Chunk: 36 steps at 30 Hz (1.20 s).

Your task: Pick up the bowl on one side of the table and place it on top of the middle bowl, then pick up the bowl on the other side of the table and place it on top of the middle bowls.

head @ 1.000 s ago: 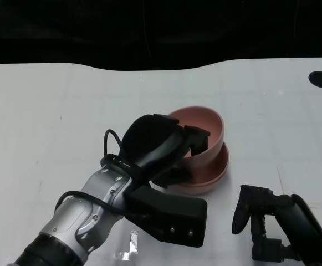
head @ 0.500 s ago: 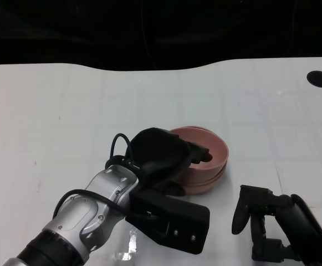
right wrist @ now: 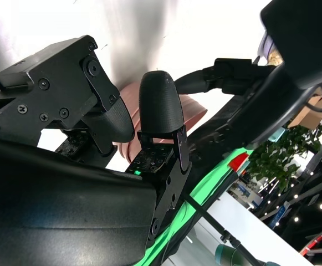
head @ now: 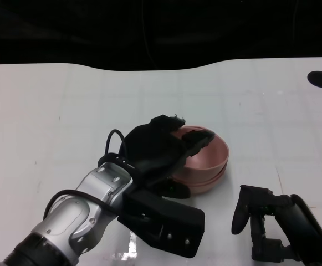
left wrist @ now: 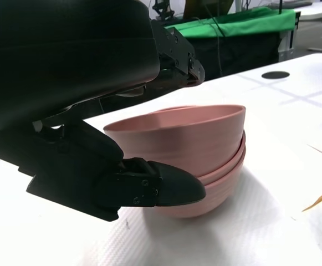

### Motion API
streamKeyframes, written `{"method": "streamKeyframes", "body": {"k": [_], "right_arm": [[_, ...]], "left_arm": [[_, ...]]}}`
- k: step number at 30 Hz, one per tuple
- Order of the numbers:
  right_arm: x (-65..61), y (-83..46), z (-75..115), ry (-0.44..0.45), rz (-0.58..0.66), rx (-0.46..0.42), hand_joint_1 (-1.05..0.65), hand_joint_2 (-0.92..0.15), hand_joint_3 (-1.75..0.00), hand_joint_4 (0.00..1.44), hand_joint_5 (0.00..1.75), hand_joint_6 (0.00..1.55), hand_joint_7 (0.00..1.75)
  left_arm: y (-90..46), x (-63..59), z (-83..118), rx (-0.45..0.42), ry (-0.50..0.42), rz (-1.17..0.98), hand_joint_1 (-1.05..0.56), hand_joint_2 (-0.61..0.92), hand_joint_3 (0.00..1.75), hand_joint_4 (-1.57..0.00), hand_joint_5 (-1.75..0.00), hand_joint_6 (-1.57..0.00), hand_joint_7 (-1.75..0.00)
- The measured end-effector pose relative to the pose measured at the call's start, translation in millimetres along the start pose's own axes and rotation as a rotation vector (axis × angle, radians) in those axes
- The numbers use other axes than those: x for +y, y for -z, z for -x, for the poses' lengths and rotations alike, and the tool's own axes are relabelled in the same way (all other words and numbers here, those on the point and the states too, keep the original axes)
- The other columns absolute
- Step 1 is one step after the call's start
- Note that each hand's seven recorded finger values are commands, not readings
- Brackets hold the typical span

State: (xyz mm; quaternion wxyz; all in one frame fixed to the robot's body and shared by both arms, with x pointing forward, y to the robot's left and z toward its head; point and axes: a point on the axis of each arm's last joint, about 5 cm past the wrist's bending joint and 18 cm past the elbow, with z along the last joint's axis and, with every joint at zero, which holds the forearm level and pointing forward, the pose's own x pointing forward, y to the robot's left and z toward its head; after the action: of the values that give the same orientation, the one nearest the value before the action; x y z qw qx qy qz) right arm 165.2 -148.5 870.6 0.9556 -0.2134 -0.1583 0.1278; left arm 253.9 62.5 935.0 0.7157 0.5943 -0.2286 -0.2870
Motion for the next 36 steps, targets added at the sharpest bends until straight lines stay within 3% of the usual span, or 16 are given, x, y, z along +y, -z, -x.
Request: {"method": "streamKeyframes", "body": {"k": [7, 13, 22, 29, 31, 32, 36], "right_arm": [[0.1, -0.1, -0.2, -0.001, 0.001, -0.002, -0.08, -0.18, -1.63, 0.94, 1.75, 0.83, 1.54], [0.7, -0.1, -0.5, -0.004, 0.001, 0.003, -0.07, -0.17, -1.65, 0.96, 1.75, 0.83, 1.56], [1.5, -0.2, -0.8, -0.007, 0.002, 0.004, -0.07, -0.17, -1.66, 0.96, 1.75, 0.83, 1.56], [1.7, -0.3, -0.9, -0.007, 0.001, 0.006, -0.07, -0.17, -1.66, 0.96, 1.75, 0.83, 1.56], [2.0, -0.5, -1.0, -0.009, 0.000, 0.005, -0.06, -0.17, -1.66, 0.96, 1.75, 0.83, 1.56], [2.1, -0.5, -0.9, -0.009, 0.000, 0.005, -0.06, -0.16, -1.66, 0.96, 1.75, 0.83, 1.56], [2.2, -0.5, -0.7, -0.009, 0.000, 0.006, -0.07, -0.16, -1.66, 0.96, 1.75, 0.83, 1.55]], "left_arm": [[10.2, 2.4, 17.7, 0.008, -0.060, 0.083, -0.79, 0.92, 0.46, -0.03, -0.21, -0.16, -0.01], [18.8, -7.5, 41.0, -0.023, -0.231, 0.262, -0.72, 0.92, 0.40, 0.00, -0.32, -0.20, -0.03], [27.9, -18.1, 70.7, -0.051, -0.416, 0.430, -0.55, 0.92, 0.33, -0.02, -0.90, -0.36, -0.14], [28.2, -28.1, 90.8, -0.056, -0.524, 0.596, -0.36, 0.92, 0.26, -0.22, -1.11, -0.54, -0.31], [27.4, -30.3, 94.7, -0.049, -0.550, 0.628, -0.31, 0.92, 0.27, -0.33, -1.28, -0.49, -0.74], [26.7, -31.7, 97.6, -0.040, -0.565, 0.653, -0.29, 0.92, 0.27, -0.37, -1.31, -0.48, -0.84], [19.2, -36.5, 104.6, -0.031, -0.601, 0.822, -0.24, 0.90, 0.31, -0.49, -1.37, -0.52, -1.03]]}}
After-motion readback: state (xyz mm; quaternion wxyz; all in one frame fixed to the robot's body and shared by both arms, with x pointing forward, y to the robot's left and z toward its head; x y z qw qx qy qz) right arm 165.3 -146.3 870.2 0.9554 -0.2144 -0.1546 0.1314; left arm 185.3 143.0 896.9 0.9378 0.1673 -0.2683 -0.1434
